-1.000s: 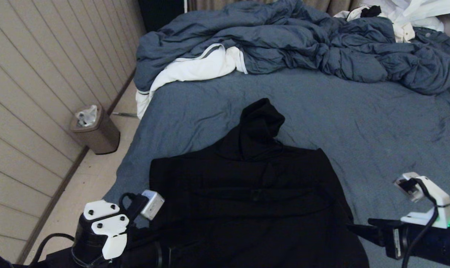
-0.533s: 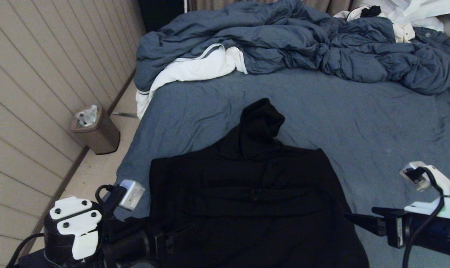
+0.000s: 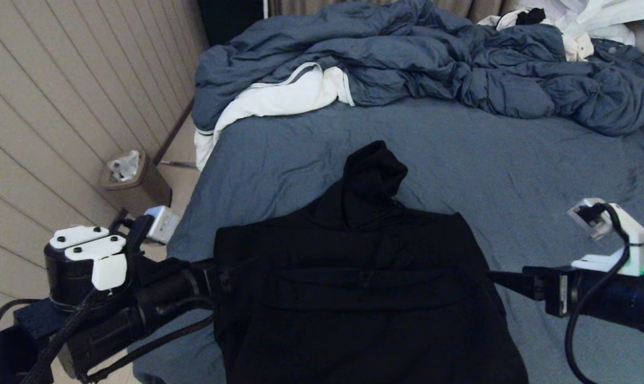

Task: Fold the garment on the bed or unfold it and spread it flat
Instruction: Unfold the black sweatshirt

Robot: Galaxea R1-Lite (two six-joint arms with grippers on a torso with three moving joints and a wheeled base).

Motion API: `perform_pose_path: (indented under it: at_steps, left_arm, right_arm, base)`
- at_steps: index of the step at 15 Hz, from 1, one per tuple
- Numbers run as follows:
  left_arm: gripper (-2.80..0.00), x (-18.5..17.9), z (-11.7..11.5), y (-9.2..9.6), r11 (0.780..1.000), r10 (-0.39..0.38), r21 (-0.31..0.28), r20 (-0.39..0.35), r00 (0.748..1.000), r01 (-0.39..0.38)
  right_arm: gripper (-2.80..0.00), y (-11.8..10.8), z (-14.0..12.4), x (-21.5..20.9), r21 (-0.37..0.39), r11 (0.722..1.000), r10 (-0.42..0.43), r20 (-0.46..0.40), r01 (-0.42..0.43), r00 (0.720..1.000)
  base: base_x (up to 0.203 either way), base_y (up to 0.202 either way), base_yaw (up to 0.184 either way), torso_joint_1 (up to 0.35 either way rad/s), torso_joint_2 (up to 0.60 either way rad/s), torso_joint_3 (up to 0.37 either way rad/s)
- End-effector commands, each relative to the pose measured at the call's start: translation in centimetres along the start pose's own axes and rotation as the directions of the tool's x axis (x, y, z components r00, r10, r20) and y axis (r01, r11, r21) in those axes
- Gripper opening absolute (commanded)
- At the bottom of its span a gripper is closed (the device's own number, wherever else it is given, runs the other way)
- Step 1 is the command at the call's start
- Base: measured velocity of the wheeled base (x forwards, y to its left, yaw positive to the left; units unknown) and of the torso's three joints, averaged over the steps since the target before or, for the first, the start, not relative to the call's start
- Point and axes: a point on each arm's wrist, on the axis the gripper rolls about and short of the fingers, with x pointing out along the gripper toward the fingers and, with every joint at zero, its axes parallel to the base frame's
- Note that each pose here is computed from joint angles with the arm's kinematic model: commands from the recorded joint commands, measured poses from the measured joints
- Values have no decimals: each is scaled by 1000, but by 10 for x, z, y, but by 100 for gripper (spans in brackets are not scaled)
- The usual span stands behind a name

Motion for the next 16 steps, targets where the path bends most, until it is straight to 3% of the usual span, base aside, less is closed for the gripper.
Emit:
perform_pose_path:
  at_steps: [1, 3, 8, 10, 13, 16]
  left_arm:
    - [-280, 11, 13, -4, 999, 40, -7, -64, 997, -41]
    - [-280, 21, 25, -8, 998, 56, -16, -90, 994, -57]
    - [-280, 58, 19, -2, 993, 101, -42, -122, 987, -107]
    - [-280, 80, 24, -1, 988, 138, -48, -98, 985, -144]
    - [-280, 104, 25, 8, 939, 318, -126, -37, 947, -320]
    - [-280, 97, 38, 17, 930, 339, -151, 1, 941, -335]
  right_arm:
    - [0, 2, 3, 18, 5, 1000, 29, -41, -29, 999]
    - [0, 10, 11, 35, 2, 997, 74, -68, -74, 995]
    - [0, 48, 34, 89, 30, 984, 176, -153, -174, 972]
    - [0, 67, 35, 108, 49, 992, 124, -171, -117, 978]
    - [0, 90, 25, 137, 5, 998, 62, -213, -62, 975]
    - [0, 97, 34, 148, -8, 999, 34, -186, -36, 982]
  base:
    - [0, 0, 0, 0, 0, 0]
    - [0, 0, 0, 0, 0, 0]
    - [0, 0, 0, 0, 0, 0]
    - [0, 0, 0, 0, 0, 0]
    - [0, 0, 0, 0, 0, 0]
    - [0, 0, 0, 0, 0, 0]
